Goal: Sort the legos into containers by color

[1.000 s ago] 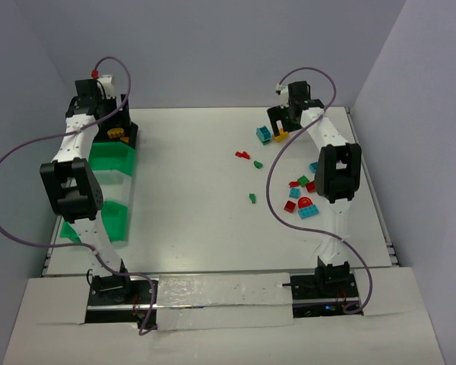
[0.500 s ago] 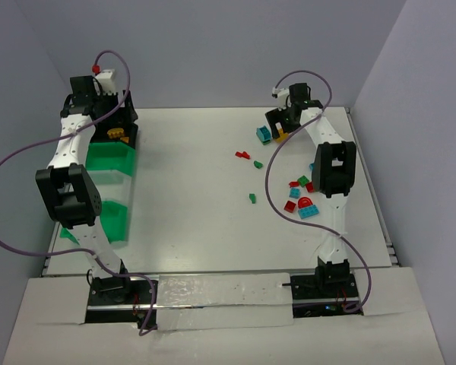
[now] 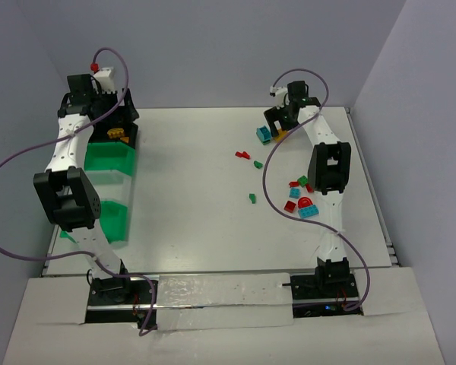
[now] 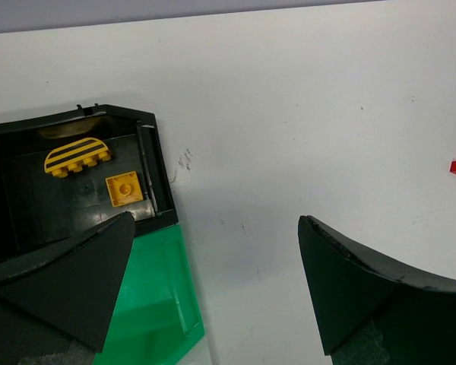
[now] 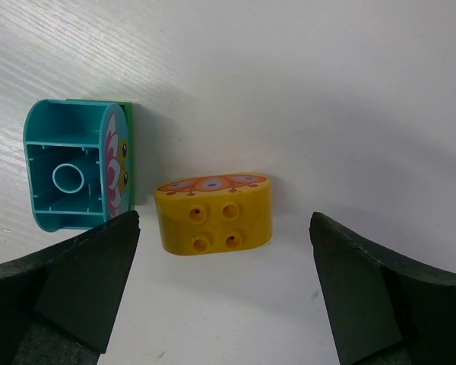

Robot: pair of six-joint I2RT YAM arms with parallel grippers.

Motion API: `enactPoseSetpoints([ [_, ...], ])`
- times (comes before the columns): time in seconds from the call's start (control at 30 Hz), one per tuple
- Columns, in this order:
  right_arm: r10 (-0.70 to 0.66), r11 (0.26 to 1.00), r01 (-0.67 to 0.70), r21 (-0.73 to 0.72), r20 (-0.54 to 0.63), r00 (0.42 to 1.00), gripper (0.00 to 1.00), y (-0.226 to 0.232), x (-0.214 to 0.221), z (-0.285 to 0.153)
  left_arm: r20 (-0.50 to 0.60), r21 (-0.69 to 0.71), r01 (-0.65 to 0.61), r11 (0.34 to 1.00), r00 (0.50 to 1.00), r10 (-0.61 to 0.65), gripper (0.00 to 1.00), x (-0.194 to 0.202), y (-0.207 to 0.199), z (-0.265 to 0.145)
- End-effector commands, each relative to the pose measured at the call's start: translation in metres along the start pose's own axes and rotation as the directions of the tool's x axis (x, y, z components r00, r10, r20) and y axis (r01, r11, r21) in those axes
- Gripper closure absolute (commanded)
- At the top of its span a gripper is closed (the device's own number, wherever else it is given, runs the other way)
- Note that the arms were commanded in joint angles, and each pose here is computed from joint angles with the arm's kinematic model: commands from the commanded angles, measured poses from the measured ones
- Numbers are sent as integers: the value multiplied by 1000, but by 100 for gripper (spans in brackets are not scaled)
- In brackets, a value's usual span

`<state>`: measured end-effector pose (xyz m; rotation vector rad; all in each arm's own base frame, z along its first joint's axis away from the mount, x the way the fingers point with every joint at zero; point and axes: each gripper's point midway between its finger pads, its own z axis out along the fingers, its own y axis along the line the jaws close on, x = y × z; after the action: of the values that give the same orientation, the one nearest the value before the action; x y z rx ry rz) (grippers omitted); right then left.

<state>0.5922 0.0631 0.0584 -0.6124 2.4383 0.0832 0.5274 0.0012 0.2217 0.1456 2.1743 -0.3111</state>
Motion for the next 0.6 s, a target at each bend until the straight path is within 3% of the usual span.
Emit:
enactPoseSetpoints([
  [0.0,-31,1000,31,-3,-16,999,0,0,-1,-4,76,28,-23,999,997,21,1,-29,-13,-26],
  [0.57,-111,990,117,73,-88,990,0,-10,10,11,70,42,-10,999,998,7,1,-28,-17,-28],
])
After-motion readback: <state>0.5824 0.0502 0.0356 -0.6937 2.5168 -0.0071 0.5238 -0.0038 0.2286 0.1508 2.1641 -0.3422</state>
